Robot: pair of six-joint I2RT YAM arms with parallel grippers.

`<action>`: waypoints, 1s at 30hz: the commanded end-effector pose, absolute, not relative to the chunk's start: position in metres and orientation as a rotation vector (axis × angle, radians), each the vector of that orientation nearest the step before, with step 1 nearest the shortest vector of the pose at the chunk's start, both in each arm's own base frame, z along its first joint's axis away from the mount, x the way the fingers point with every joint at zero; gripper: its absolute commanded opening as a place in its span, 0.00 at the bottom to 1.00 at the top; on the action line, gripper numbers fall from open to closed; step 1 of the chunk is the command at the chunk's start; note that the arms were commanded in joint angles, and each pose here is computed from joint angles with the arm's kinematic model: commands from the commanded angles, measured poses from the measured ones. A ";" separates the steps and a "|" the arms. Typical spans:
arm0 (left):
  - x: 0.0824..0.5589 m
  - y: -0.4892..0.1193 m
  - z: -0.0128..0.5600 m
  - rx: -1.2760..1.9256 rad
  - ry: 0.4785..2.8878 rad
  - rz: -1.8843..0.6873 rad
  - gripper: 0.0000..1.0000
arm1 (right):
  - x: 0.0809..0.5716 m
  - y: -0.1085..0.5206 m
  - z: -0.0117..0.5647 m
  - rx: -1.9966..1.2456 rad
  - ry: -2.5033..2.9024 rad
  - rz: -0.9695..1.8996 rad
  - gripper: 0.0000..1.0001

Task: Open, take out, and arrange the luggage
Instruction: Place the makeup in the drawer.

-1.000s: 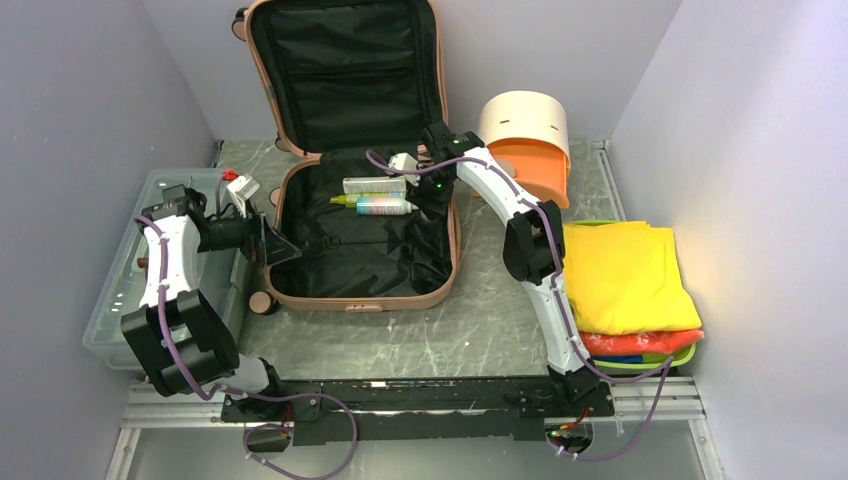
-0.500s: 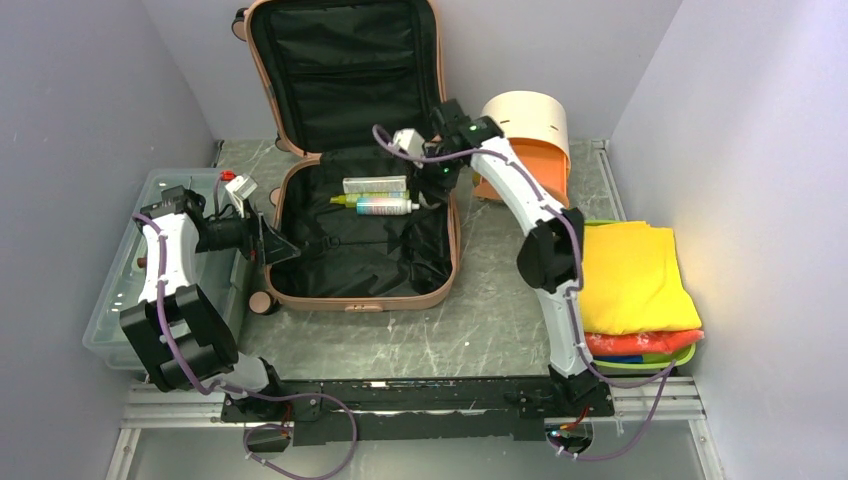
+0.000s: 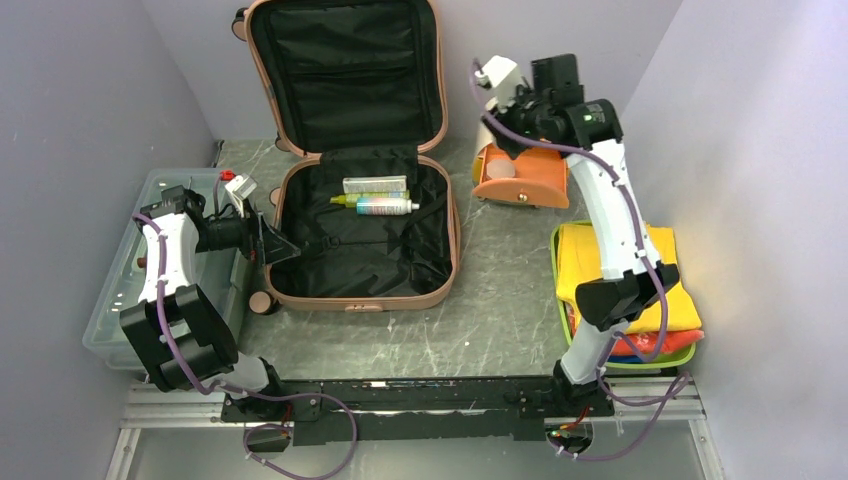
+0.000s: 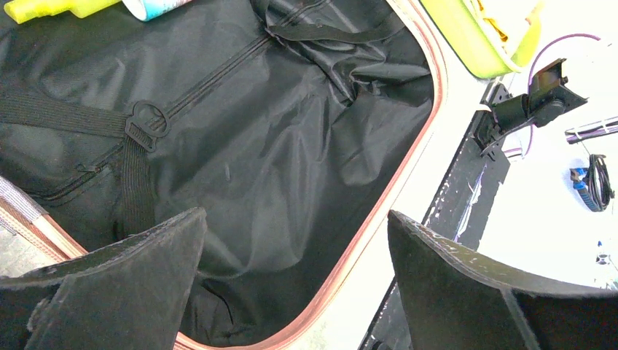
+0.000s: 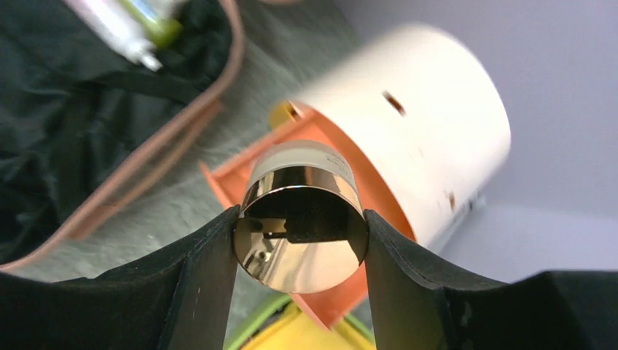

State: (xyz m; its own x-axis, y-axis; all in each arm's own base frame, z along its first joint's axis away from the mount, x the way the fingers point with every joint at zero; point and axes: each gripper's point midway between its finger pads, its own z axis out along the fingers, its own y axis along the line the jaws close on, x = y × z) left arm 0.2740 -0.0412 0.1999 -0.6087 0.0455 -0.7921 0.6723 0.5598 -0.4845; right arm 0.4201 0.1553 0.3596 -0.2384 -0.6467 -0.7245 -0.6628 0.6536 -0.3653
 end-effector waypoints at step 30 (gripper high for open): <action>0.277 -0.042 0.210 0.594 1.982 -1.045 0.99 | 0.472 0.022 0.273 -0.615 2.199 -0.054 0.00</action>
